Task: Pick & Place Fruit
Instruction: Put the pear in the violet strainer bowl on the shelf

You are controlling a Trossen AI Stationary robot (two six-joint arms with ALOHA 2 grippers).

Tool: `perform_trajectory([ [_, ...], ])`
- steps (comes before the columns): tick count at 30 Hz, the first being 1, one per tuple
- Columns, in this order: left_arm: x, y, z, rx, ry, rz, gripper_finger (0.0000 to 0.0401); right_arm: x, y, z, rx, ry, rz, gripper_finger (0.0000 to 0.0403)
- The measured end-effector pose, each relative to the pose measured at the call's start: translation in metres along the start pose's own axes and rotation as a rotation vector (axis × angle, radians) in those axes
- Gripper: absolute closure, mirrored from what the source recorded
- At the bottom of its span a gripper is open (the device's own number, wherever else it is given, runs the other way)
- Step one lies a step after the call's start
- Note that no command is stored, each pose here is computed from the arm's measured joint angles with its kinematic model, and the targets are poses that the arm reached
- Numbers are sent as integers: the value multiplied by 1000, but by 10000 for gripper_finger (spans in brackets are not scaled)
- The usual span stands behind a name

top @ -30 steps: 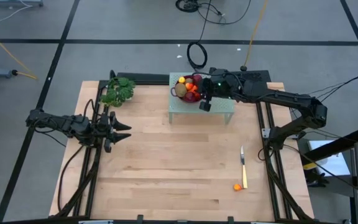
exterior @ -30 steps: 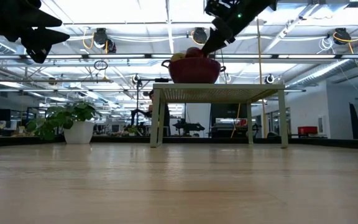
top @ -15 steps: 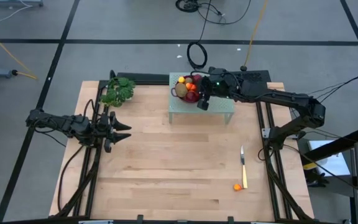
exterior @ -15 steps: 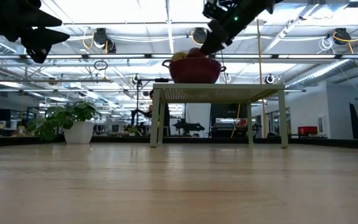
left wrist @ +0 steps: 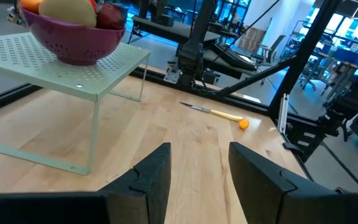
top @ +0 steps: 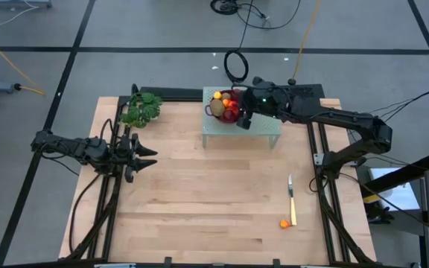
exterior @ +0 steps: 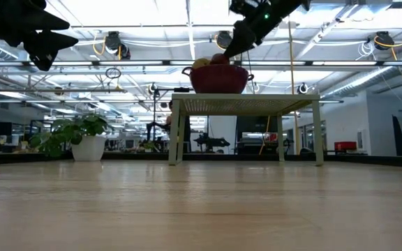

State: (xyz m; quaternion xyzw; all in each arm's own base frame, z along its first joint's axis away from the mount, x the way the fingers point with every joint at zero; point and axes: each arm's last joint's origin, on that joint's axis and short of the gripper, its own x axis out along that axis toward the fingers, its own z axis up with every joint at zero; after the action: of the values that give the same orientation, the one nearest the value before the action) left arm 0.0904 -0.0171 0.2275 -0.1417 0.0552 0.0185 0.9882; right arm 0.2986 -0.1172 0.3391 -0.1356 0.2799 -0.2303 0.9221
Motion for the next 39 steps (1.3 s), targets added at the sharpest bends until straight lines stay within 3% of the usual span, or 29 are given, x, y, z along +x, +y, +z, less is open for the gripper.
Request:
perform_trajectory([
  [5,0,0,0,3,0,0,240,-19,2,10,-13,-63,-19,244],
  [9,0,0,0,23,1,-1,240,-39,9,18,52,-119,14,251],
  [18,0,0,0,36,1,-1,240,-79,49,28,90,-152,144,278],
  [22,0,0,0,37,2,-1,240,-90,72,26,93,-107,156,297],
  [39,0,-3,-1,27,38,-119,240,-139,167,4,255,125,460,347],
])
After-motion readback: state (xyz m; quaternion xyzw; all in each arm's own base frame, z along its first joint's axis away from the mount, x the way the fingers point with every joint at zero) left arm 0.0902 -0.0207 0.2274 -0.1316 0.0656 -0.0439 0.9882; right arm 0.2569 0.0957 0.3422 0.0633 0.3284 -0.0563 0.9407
